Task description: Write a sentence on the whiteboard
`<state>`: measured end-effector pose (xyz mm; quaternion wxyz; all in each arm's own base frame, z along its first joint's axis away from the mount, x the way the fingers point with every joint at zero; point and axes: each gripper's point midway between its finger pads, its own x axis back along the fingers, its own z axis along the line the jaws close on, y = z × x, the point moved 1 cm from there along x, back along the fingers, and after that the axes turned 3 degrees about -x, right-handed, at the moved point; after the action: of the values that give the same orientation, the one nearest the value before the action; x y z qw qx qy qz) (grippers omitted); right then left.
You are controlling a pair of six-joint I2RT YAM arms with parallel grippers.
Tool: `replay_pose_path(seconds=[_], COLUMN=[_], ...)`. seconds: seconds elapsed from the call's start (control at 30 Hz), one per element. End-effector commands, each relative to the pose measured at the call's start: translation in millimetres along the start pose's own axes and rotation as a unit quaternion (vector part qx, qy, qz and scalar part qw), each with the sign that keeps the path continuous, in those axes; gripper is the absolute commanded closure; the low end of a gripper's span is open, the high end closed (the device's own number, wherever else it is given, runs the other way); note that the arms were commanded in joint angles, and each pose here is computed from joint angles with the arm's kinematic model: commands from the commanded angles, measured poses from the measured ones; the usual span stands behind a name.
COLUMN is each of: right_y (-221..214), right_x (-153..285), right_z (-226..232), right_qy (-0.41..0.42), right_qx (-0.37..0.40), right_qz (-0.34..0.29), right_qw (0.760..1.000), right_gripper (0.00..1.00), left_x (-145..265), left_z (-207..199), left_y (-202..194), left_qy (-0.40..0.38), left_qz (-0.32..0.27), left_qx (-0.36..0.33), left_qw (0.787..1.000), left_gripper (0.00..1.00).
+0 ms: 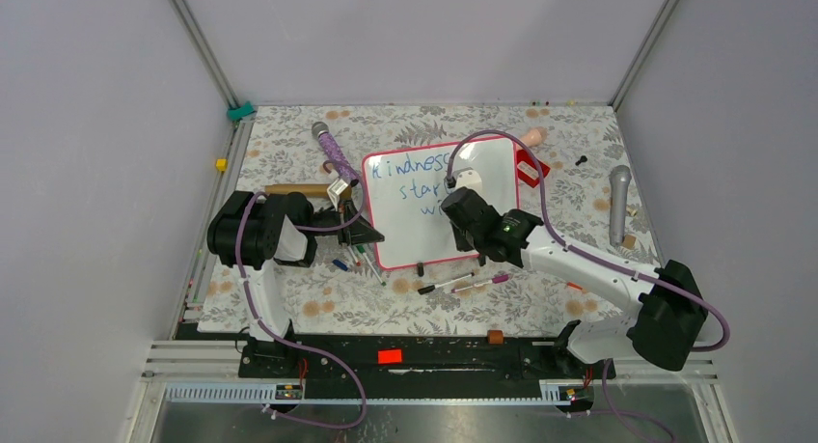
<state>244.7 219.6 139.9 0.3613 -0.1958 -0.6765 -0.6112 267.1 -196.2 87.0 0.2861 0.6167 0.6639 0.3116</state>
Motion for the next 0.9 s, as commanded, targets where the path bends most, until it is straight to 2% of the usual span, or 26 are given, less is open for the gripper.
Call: replay_pose_path(seconds=[0.0,0.4,0.87], right_y=[22,39,-3], right_x=[5,3,0], right_z=[-8,-8,-11], right_qy=[-0.033,-0.039,-0.017], right_qx=[0.005,0.01,0.001], right_qz=[-0.031,-0.04,0.005], right_qw=[0.999,0.998,1.0], right_gripper=[1.0,1.0,1.0], left_x=[0,0,0], left_z=[-2,-2,-2], left_y=[-3,-2,-3], left_qy=[-0.013,-0.013,-0.013], left_qz=[0.007,0.006,0.006], left_qx=[-0.032,-0.033,-0.032], left_qw=[0.999,0.999,0.999], left_gripper=[1.0,1.0,1.0])
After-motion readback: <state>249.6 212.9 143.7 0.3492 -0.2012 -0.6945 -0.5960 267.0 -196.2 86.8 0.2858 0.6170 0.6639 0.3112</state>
